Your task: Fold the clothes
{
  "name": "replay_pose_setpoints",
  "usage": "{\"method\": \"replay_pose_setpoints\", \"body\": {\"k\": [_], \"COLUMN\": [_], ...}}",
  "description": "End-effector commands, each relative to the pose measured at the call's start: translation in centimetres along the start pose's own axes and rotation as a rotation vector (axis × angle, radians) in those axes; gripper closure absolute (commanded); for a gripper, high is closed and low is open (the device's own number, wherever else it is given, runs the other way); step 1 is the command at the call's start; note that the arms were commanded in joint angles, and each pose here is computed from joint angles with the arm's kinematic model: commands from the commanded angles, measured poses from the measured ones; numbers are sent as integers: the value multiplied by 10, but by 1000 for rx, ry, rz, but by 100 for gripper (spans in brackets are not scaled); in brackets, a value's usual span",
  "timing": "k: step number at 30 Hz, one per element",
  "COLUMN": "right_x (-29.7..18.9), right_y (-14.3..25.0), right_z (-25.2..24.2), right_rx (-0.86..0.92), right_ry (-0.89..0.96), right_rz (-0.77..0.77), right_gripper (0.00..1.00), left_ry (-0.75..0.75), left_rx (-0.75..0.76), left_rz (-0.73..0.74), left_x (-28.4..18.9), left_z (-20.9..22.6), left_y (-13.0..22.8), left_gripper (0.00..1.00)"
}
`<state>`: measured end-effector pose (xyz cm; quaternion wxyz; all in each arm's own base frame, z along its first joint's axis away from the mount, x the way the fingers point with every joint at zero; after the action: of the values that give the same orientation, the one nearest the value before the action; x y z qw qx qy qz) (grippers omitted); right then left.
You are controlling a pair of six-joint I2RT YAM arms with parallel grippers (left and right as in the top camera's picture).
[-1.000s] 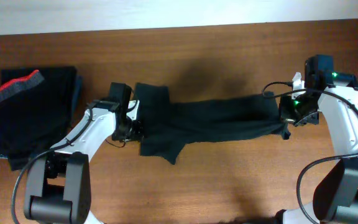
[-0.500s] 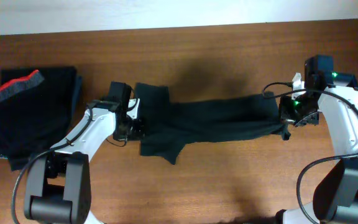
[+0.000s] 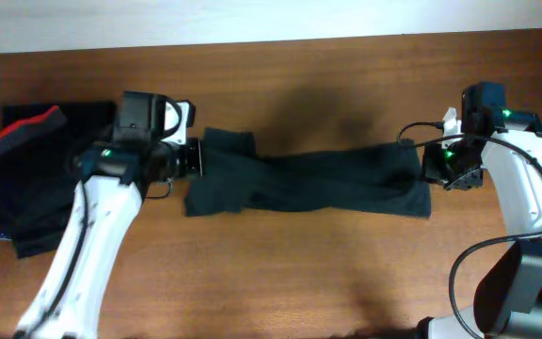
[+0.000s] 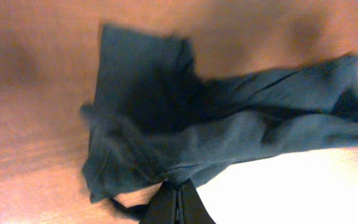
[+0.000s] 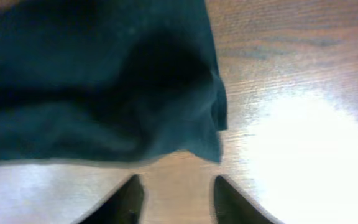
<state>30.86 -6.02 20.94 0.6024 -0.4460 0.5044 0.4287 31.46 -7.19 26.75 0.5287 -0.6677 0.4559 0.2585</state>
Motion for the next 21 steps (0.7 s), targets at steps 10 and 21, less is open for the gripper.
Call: {"method": "replay_pose_setpoints", "body": {"k": [10,21], "right_x": [17,80], "right_y": [23,45], "right_z": [-4,-5], "right_rx": [17,17], "right_ry": [13,-61], "right_rz": [129,98], "right_gripper": [50,51], "left_ry": [16,4], "left_rx": [31,30], "left_rz": [-58,-60], "left_x": [-23,-22], "left_z": [-6,-5], "left_y": [-1,-1], "left_gripper": [100,100]}}
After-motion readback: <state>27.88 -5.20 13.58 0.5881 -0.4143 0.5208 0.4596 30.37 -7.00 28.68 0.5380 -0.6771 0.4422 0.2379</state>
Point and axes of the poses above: each gripper's point midway between its finger pads, its own x axis out along the fingers, its own z axis along the line the jaws close on, y = z × x, the point moved 10 cm from there along -x, back along the fingers
